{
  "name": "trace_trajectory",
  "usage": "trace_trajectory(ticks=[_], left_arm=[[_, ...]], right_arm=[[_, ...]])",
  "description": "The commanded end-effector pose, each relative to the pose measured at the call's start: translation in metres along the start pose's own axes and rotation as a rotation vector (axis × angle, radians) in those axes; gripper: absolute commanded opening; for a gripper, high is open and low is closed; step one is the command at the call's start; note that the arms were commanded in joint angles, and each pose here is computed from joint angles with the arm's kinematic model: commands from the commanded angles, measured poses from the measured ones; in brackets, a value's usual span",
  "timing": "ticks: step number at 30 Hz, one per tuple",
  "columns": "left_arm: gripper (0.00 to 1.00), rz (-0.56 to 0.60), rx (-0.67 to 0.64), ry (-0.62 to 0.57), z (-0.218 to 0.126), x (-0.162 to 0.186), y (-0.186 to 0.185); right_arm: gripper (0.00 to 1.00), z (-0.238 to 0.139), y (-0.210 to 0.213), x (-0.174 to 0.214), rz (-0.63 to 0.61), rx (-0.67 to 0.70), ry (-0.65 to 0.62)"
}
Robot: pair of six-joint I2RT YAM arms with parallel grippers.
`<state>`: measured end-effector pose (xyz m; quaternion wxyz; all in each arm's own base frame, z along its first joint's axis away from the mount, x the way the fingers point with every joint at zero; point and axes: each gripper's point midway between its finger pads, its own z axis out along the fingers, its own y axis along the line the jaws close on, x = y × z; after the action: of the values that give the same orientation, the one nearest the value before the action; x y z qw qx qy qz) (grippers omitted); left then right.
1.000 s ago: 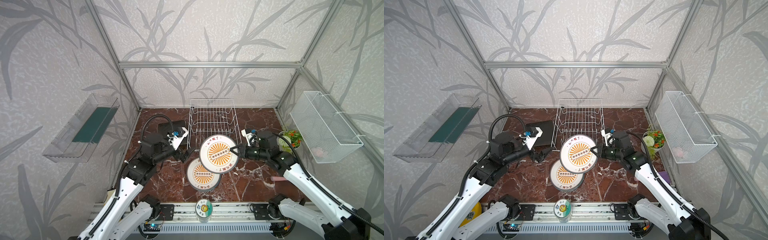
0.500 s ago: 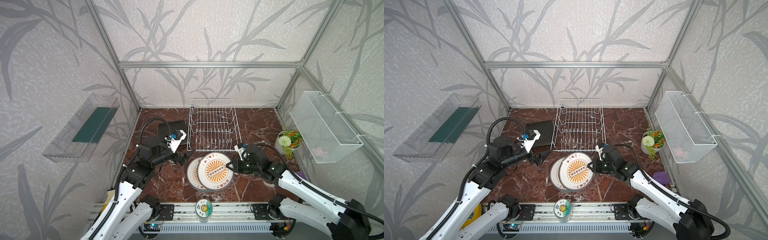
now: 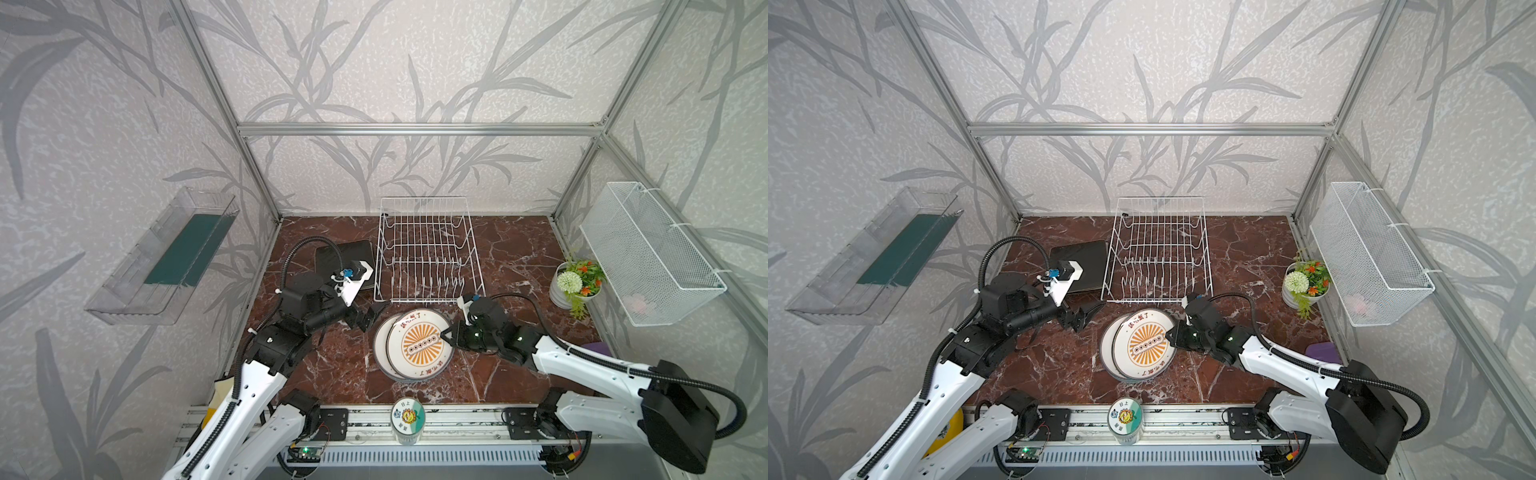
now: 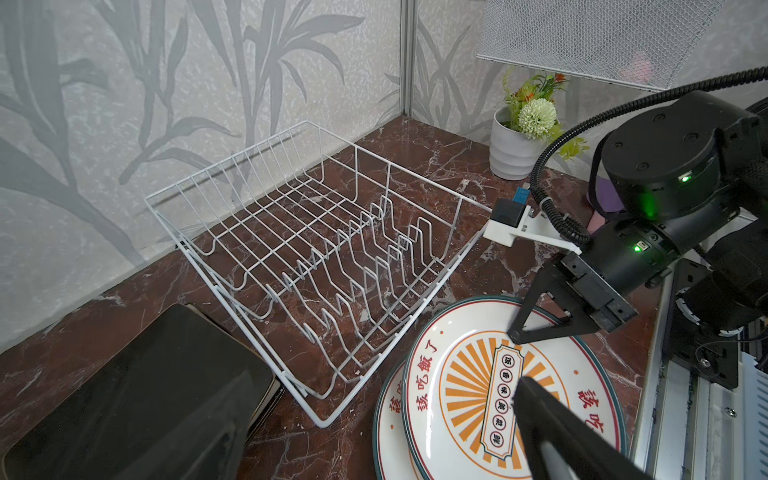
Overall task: Unload the plates from the dish rack
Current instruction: 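Lower the patterned plate onto the plate stack with the right gripper, then open the right gripper and lift it off the stacked plates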
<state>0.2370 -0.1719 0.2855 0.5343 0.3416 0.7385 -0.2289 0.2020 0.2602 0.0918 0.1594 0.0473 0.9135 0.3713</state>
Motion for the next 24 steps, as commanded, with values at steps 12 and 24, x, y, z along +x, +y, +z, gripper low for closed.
trace_trajectory(ticks=[12,24], left_arm=[[0.99,0.057,-0.028,-0.04,-0.003,-0.013,0.006],[0.99,0.041,0.007,-0.084,0.009,-0.027,0.008]], right_arm=[[0.3,0.016,0.015,-0.007,0.032,-0.028,-0.002],[0.73,0.016,0.007,0.006,0.051,0.095,0.114]])
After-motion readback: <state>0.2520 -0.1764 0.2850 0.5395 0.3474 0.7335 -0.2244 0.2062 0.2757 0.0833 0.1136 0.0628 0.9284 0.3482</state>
